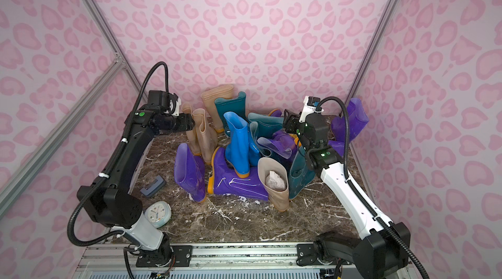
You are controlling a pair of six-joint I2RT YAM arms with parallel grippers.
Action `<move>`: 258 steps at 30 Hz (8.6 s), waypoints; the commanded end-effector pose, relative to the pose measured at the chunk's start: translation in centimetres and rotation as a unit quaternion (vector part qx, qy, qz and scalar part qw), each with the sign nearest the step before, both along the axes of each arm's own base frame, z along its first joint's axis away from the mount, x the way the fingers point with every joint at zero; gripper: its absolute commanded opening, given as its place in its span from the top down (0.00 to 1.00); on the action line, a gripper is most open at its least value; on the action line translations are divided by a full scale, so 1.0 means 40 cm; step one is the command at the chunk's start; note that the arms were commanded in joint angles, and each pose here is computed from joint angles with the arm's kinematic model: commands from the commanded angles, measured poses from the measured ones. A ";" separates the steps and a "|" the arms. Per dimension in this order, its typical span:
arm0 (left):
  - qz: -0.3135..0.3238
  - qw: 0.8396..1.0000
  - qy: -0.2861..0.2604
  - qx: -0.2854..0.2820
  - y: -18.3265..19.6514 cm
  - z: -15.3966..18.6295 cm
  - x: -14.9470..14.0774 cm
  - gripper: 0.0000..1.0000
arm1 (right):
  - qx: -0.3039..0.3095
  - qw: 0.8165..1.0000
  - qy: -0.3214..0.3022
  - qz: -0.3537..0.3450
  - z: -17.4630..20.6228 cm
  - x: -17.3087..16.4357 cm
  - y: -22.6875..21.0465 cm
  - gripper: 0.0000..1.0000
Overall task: Match and arrange rain boots in pairs
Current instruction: Adjust the rain boot at the corner of the board, then pair a pair of rain boots at the center of the board, then adjust the rain boot at the center of the board.
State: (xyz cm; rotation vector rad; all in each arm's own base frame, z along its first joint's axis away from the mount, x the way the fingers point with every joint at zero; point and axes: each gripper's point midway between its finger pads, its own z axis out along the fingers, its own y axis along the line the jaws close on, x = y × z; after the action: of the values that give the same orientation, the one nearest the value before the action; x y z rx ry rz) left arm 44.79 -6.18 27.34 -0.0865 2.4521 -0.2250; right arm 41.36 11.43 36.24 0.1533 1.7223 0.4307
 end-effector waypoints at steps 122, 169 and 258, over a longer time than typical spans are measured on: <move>-0.062 0.996 -0.008 0.059 -0.157 -0.023 0.000 0.10 | -0.028 0.998 -0.025 0.057 0.025 -0.017 0.084 0.23; 0.131 0.947 -0.095 0.278 0.289 0.044 0.287 0.98 | -0.034 0.998 -0.016 0.041 0.006 0.044 0.057 0.28; 0.002 0.999 0.045 -0.007 -0.062 -0.057 -0.462 0.28 | -0.061 0.982 -0.031 0.175 0.118 -0.281 0.329 0.20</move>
State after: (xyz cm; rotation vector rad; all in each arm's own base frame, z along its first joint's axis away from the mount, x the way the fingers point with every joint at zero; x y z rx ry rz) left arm 25.76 -9.53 25.74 -0.0644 2.5371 -0.3157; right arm 30.24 24.80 41.15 -0.2523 1.7190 0.5874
